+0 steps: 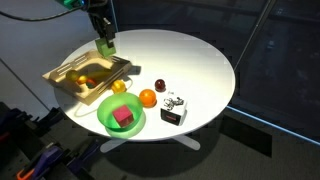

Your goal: Remove the light green block from the stack in the green bowl and move it into the wooden tray

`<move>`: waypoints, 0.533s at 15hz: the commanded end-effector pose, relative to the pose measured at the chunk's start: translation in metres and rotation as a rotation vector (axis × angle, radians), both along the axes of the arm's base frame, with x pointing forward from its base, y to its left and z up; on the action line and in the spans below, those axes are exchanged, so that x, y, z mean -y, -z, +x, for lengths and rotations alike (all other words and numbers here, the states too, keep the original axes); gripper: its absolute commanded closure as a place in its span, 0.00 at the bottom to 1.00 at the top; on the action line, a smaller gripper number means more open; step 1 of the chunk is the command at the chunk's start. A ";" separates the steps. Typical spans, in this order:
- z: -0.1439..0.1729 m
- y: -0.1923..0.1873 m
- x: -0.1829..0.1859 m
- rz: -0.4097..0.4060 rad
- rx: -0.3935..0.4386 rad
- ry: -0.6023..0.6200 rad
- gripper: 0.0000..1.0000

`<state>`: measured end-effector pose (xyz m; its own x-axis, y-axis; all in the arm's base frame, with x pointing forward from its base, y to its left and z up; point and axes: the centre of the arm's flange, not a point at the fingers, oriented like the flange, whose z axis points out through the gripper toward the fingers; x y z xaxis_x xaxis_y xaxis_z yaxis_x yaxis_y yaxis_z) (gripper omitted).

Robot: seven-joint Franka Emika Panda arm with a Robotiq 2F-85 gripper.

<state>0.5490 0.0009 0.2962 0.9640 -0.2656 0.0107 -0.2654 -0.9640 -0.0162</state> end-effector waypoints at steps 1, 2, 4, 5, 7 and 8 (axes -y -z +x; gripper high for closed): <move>0.028 0.000 -0.017 -0.030 -0.057 -0.084 0.71; 0.031 0.001 -0.023 -0.043 -0.061 -0.096 0.71; 0.036 0.003 -0.030 -0.058 -0.080 -0.127 0.71; 0.038 0.004 -0.032 -0.063 -0.087 -0.143 0.71; 0.041 0.006 -0.034 -0.072 -0.090 -0.176 0.71; 0.042 0.006 -0.034 -0.081 -0.080 -0.192 0.71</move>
<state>0.5768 0.0342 0.2861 0.9892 -0.1354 -0.0559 -0.1326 -0.9898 0.0512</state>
